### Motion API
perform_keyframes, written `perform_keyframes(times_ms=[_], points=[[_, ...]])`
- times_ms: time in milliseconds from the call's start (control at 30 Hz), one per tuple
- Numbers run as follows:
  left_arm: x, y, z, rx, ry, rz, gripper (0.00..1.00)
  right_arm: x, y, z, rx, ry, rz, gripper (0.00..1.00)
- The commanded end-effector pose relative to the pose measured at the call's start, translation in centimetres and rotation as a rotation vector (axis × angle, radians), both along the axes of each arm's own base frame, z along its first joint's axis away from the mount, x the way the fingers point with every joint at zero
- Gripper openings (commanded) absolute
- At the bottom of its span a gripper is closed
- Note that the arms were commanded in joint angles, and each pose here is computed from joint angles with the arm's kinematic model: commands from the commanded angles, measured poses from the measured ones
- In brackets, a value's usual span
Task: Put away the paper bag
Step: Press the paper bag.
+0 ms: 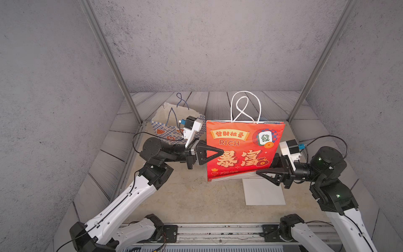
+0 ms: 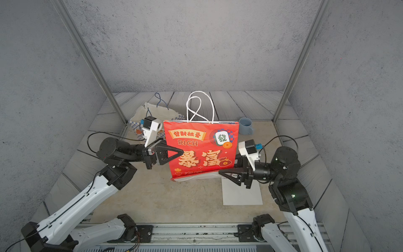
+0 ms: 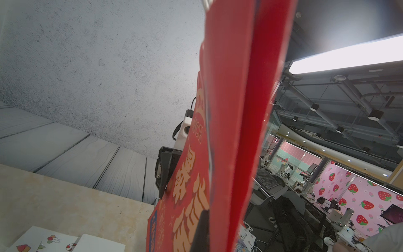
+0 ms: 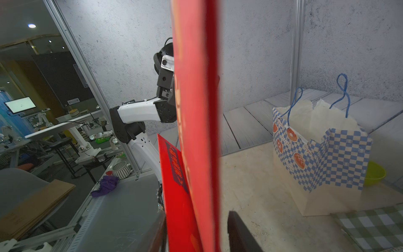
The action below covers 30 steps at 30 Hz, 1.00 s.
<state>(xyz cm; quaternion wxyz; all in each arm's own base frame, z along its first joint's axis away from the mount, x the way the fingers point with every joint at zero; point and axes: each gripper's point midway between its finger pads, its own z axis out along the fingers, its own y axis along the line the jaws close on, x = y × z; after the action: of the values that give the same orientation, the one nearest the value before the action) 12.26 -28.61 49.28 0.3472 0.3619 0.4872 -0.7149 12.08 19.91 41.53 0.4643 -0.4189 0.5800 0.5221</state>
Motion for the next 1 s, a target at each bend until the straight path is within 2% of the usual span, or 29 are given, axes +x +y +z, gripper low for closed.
perform_keyframes(times_ms=[0, 233, 333, 400, 433, 467, 500, 567, 633, 667, 700, 800, 967], points=[[-1.2, 0.6, 2.1, -0.055, -0.061, -0.013, 0.0, -0.4, 0.1, 1.1, 0.014, -0.048, 0.025, 0.38], [-0.8, 0.3, 1.7, -0.037, -0.054, 0.001, 0.0, -0.4, 0.2, 1.5, 0.022, -0.037, 0.04, 0.15], [-0.1, 0.2, 1.3, -0.016, -0.079, 0.06, 0.03, -0.5, 0.2, 1.4, 0.022, -0.031, 0.041, 0.06], [0.5, 0.3, 0.9, 0.003, -0.119, 0.126, 0.13, -0.5, 0.1, 1.5, 0.023, -0.033, 0.035, 0.0], [0.9, 0.4, 0.5, 0.015, -0.131, 0.164, 0.2, -0.6, 0.1, 1.5, 0.024, -0.037, 0.033, 0.0], [1.0, 0.5, 0.4, 0.02, -0.143, 0.183, 0.31, -0.6, 0.1, 1.6, 0.025, -0.037, 0.03, 0.0], [1.2, 0.6, 0.3, 0.022, -0.158, 0.201, 0.46, -0.7, 0.0, 1.7, 0.026, -0.039, 0.026, 0.0], [1.4, 0.8, -0.1, 0.03, -0.179, 0.236, 0.64, -0.7, 0.0, 1.9, 0.029, -0.044, 0.017, 0.0], [1.8, 1.4, -0.7, 0.041, -0.197, 0.282, 0.88, -0.8, -0.1, 2.1, 0.032, -0.05, 0.01, 0.0], [1.9, 1.7, -1.1, 0.046, -0.206, 0.3, 0.95, -0.9, -0.1, 2.3, 0.034, -0.053, 0.007, 0.0], [2.1, 2.0, -1.7, 0.055, -0.204, 0.319, 0.99, -0.9, -0.2, 2.5, 0.036, -0.057, 0.003, 0.0], [1.9, 2.7, -3.4, 0.076, -0.203, 0.322, 0.99, -1.2, -0.3, 3.1, 0.038, -0.071, -0.006, 0.0], [-0.1, 2.8, -6.0, 0.098, -0.209, 0.217, 0.99, -1.3, -0.4, 4.0, 0.037, -0.085, -0.006, 0.0]])
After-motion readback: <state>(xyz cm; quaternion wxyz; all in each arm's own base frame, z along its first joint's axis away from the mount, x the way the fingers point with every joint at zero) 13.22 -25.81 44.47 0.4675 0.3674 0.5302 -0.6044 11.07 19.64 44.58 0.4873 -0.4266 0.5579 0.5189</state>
